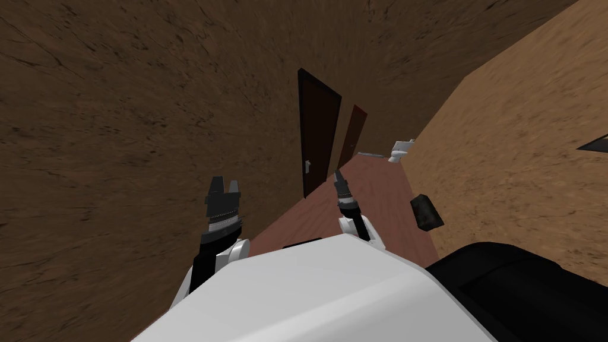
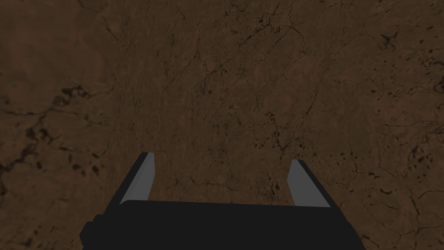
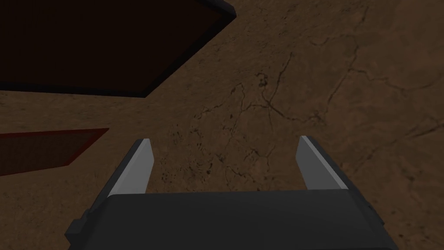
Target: Pull the door open
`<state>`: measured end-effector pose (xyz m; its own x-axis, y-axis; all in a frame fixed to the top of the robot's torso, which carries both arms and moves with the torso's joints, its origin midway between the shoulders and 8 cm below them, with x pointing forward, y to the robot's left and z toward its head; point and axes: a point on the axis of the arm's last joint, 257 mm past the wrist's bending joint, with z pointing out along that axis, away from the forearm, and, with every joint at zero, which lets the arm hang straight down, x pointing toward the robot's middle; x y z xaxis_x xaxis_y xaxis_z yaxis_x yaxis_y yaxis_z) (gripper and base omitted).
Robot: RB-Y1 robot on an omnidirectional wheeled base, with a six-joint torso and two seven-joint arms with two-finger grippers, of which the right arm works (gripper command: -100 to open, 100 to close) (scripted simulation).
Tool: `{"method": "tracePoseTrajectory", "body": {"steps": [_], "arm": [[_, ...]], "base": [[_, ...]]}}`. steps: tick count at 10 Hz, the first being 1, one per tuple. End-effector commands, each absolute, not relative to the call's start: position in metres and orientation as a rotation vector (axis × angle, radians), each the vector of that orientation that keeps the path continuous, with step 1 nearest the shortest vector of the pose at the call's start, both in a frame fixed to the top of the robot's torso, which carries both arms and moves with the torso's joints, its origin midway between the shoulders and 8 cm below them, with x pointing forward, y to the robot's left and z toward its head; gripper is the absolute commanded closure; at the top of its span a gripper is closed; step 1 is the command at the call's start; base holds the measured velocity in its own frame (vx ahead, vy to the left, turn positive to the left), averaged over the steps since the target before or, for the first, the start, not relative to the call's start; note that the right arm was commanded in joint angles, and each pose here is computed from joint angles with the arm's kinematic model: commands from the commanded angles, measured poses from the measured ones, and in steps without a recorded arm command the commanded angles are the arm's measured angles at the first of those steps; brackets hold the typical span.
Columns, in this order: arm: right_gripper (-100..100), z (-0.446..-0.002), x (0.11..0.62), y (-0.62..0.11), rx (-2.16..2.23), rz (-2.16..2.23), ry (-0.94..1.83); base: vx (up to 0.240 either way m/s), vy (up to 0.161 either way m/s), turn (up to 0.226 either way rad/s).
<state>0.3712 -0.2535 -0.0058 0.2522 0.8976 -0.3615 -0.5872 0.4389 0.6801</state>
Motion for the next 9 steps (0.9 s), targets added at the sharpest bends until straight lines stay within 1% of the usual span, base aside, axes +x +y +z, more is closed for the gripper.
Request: {"method": "tracePoseTrajectory", "body": {"steps": [1,9], "arm": [[-100,-0.014,0.379,-0.249,0.440,1.042,0.832],[-100,-0.071,0.421,-0.232,0.339,0.944,0.982]], "base": [[0.094,-0.024,0.020],[0.091,-0.038,0.028]]}}
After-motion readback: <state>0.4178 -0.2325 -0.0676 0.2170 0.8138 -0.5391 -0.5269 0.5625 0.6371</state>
